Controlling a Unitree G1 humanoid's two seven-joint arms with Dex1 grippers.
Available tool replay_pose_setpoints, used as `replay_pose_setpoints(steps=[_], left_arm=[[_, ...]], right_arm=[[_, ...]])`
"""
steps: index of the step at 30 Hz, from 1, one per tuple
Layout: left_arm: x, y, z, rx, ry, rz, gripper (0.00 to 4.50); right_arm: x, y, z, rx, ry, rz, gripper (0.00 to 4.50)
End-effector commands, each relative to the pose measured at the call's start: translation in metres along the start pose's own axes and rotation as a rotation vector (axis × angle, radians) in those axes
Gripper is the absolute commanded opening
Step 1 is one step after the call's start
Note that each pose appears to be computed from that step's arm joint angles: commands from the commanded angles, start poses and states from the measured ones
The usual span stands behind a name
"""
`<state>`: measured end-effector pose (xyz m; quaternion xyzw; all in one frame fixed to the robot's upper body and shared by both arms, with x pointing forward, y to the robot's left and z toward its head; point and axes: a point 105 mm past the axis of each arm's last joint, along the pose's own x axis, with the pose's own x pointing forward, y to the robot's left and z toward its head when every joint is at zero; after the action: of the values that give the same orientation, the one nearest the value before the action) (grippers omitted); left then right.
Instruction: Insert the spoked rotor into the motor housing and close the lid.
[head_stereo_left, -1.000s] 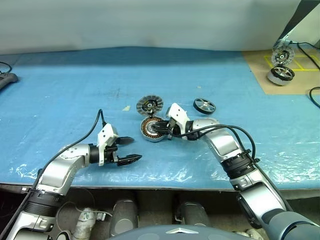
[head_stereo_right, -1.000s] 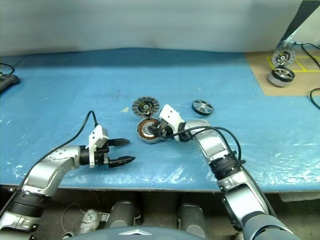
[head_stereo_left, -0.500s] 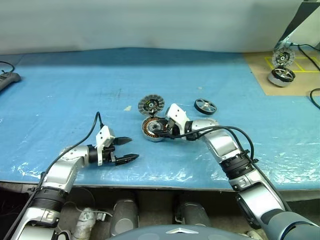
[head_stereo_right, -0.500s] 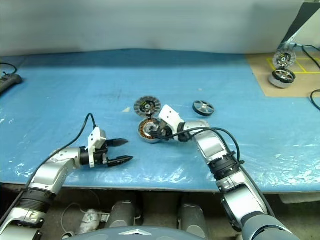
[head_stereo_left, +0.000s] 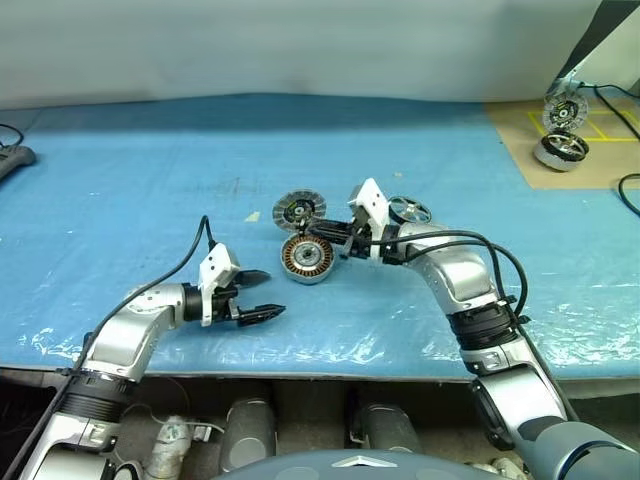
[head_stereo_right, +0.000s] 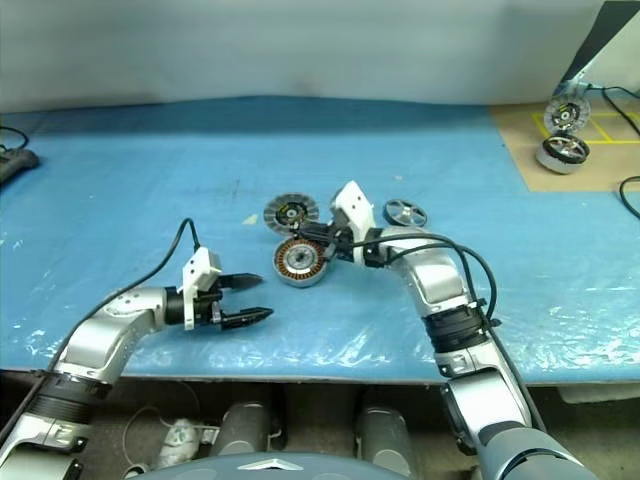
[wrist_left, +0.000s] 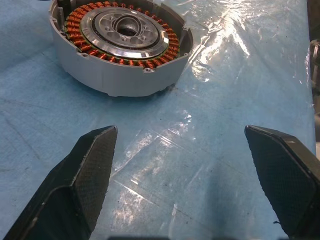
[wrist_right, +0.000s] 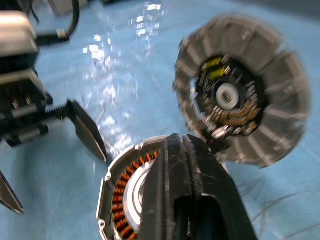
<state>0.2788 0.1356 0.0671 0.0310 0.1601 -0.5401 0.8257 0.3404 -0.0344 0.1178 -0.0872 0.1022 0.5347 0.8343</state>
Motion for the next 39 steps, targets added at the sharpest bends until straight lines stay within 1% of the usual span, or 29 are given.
replay_pose_setpoints(steps=[1, 3, 5, 6, 11, 13, 15, 18, 21, 23, 25, 28, 31, 35, 39], left_arm=[[-0.002, -0.004, 0.009, 0.022, -0.021, -0.006, 4.39], [-0.002, -0.005, 0.008, 0.019, -0.02, -0.007, 4.39], [-0.001, -0.007, 0.006, 0.016, -0.019, -0.007, 4.39], [-0.001, -0.007, 0.005, 0.015, -0.019, -0.006, 4.39], [-0.009, -0.003, -0.001, 0.007, -0.012, 0.001, 4.39], [-0.011, -0.002, 0.0, 0.008, -0.012, 0.002, 4.39], [-0.01, -0.003, 0.004, 0.012, -0.016, -0.001, 4.39], [-0.009, -0.005, 0.007, 0.014, -0.019, -0.007, 4.39], [-0.006, -0.008, 0.011, 0.018, -0.024, -0.014, 4.39], [-0.003, -0.011, 0.013, 0.018, -0.026, -0.02, 4.39], [-0.002, -0.011, 0.01, 0.015, -0.024, -0.022, 4.39], [-0.001, -0.011, 0.007, 0.014, -0.023, -0.025, 4.39], [0.001, -0.011, 0.008, 0.018, -0.024, -0.029, 4.39], [0.0, -0.008, 0.007, 0.016, -0.025, -0.03, 4.39], [-0.001, -0.007, 0.006, 0.016, -0.024, -0.028, 4.39]], right_arm=[[0.006, 0.008, -0.01, -0.038, 0.054, 0.025, 0.02], [0.008, 0.005, -0.02, -0.053, 0.098, 0.006, 0.02], [0.009, -0.001, -0.024, -0.004, 0.095, -0.016, 0.02], [0.008, -0.002, -0.028, -0.011, 0.114, -0.02, 0.02], [-0.001, 0.0, -0.072, -0.118, 0.32, -0.005, 0.02], [-0.002, 0.002, -0.077, -0.09, 0.324, 0.003, 0.02], [-0.001, 0.005, -0.075, -0.032, 0.305, 0.007, 0.02], [0.002, 0.007, -0.063, 0.044, 0.238, 0.004, 0.02], [0.002, 0.007, -0.025, 0.112, 0.042, 0.02, 0.02], [-0.003, -0.002, 0.001, 0.143, -0.081, -0.003, 0.02], [-0.006, -0.005, 0.011, 0.15, -0.119, -0.003, 0.02], [-0.006, -0.005, 0.004, 0.099, -0.065, -0.008, 0.02], [-0.004, -0.007, -0.003, 0.093, -0.031, -0.023, 0.02], [0.001, -0.004, -0.028, -0.008, 0.098, -0.036, 0.02], [0.002, 0.005, -0.034, -0.028, 0.121, 0.008, 0.02]])
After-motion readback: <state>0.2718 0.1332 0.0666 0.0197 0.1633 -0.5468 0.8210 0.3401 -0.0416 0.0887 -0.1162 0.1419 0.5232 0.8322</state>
